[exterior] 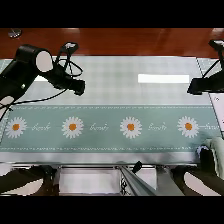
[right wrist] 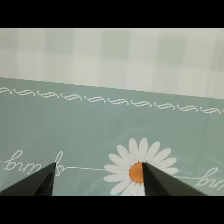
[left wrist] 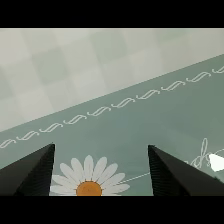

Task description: Fold the shirts.

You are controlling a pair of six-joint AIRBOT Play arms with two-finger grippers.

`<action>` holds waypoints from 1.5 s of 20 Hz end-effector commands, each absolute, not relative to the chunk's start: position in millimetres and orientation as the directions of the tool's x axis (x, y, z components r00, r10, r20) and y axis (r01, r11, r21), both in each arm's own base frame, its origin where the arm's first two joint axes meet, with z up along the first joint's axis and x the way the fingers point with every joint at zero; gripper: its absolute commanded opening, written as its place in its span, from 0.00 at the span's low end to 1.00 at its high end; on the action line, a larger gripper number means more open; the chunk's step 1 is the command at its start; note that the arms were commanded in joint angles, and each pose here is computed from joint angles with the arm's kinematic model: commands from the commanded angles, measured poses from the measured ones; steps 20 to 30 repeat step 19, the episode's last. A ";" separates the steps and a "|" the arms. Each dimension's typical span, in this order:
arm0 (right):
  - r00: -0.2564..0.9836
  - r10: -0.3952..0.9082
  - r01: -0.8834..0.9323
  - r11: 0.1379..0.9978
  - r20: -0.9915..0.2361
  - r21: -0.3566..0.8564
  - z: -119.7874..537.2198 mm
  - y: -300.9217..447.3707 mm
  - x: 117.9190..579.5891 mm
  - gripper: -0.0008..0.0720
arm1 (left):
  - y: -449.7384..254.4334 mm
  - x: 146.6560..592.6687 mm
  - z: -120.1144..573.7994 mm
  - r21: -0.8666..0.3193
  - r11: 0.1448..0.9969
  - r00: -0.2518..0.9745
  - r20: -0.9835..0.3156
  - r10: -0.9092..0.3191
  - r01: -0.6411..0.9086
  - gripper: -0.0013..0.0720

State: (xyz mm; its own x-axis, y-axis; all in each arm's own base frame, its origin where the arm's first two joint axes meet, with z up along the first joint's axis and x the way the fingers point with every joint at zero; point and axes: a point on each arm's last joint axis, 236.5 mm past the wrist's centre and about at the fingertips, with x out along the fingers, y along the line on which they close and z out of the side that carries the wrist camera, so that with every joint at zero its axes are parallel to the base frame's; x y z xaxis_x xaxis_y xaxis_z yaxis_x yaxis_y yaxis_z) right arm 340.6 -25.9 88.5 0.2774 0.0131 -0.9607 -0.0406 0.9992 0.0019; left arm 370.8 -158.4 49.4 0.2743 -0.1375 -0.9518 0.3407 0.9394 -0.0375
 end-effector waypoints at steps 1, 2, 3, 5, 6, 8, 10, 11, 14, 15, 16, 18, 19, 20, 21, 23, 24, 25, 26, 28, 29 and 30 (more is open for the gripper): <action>0.151 0.028 0.003 1.000 -0.988 0.029 63.0 -23.7 330.3 0.85 | -157.5 369.0 48.6 -0.037 0.941 0.266 -0.955 -0.133 0.336 1.00; 0.105 0.042 0.002 0.999 -0.994 0.043 53.7 -21.2 327.1 0.85 | -157.5 369.0 48.6 -0.037 0.941 0.266 -0.955 -0.133 0.336 1.00; 0.089 0.051 0.002 0.999 -0.995 0.051 48.6 -19.6 327.8 0.85 | -157.5 369.1 48.6 -0.037 0.941 0.267 -0.955 -0.133 0.336 1.00; 0.095 0.053 0.003 0.999 -0.994 0.053 46.2 -19.4 331.5 0.85 | -157.6 369.2 48.5 -0.037 0.941 0.267 -0.955 -0.133 0.336 1.00; 0.101 0.052 0.003 0.999 -0.994 0.052 46.3 -19.7 332.9 0.85 | -157.6 369.2 48.2 -0.037 0.941 0.266 -0.955 -0.133 0.336 1.00; 0.103 0.051 0.003 0.999 -0.993 0.051 46.4 -19.9 333.5 0.85 | -157.8 369.5 46.5 -0.037 0.941 0.263 -0.956 -0.132 0.336 1.00; 0.103 0.051 0.003 0.999 -0.993 0.052 46.4 -19.8 333.4 0.85 | -157.8 369.8 46.0 -0.037 0.941 0.262 -0.956 -0.131 0.336 1.00; 0.103 0.051 0.003 0.999 -0.993 0.052 46.4 -19.8 333.5 0.85 | -157.9 369.9 45.5 -0.037 0.941 0.262 -0.956 -0.131 0.336 1.00; 0.103 0.051 0.003 0.999 -0.993 0.052 46.4 -19.8 333.5 0.85 | -158.0 370.1 43.7 -0.037 0.941 0.258 -0.958 -0.129 0.336 1.00; 0.103 0.051 0.003 0.999 -0.993 0.052 46.4 -19.8 333.5 0.85 | -158.0 370.1 43.7 -0.037 0.941 0.258 -0.958 -0.129 0.336 1.00; 0.103 0.051 0.003 0.999 -0.993 0.052 46.4 -19.8 333.5 0.85 | -158.0 370.1 43.7 -0.037 0.941 0.258 -0.958 -0.129 0.336 1.00; 0.103 0.051 0.003 0.999 -0.993 0.052 46.4 -19.8 333.5 0.85 | -158.0 370.1 43.7 -0.037 0.941 0.258 -0.958 -0.129 0.336 1.00; 0.103 0.051 0.003 0.999 -0.993 0.052 46.4 -19.8 333.5 0.85 | -158.0 370.1 43.7 -0.037 0.941 0.258 -0.958 -0.129 0.336 1.00; 0.103 0.051 0.003 0.999 -0.993 0.052 46.4 -19.8 333.5 0.85 | -158.0 370.1 43.7 -0.037 0.941 0.258 -0.958 -0.129 0.336 1.00; 0.103 0.051 0.003 0.999 -0.993 0.052 46.4 -19.8 333.5 0.85 | -158.0 370.1 43.7 -0.037 0.941 0.258 -0.958 -0.129 0.336 1.00; 0.103 0.051 0.003 0.999 -0.993 0.052 46.4 -19.8 333.5 0.85 | -158.0 370.1 43.7 -0.037 0.941 0.258 -0.958 -0.129 0.336 1.00; 0.103 0.051 0.003 0.999 -0.993 0.052 46.4 -19.8 333.5 0.85 | -158.0 370.1 43.7 -0.037 0.941 0.258 -0.958 -0.129 0.336 1.00; 0.103 0.051 0.003 0.999 -0.993 0.052 46.4 -19.8 333.5 0.85 | -158.0 370.1 43.7 -0.037 0.941 0.258 -0.958 -0.129 0.336 1.00; 0.103 0.051 0.003 0.999 -0.993 0.052 46.4 -19.8 333.5 0.85 | -158.0 370.1 43.7 -0.037 0.941 0.258 -0.958 -0.129 0.336 1.00; 0.103 0.051 0.003 0.999 -0.993 0.052 46.4 -19.8 333.5 0.85 | -158.0 370.1 43.7 -0.037 0.941 0.258 -0.958 -0.129 0.336 1.00; 0.103 0.051 0.003 0.999 -0.993 0.052 46.4 -19.8 333.5 0.85 | -158.0 370.1 43.7 -0.037 0.941 0.258 -0.958 -0.129 0.336 1.00; 0.103 0.051 0.003 0.999 -0.993 0.052 46.4 -19.8 333.5 0.85 | -158.0 370.1 43.7 -0.037 0.941 0.258 -0.958 -0.129 0.336 1.00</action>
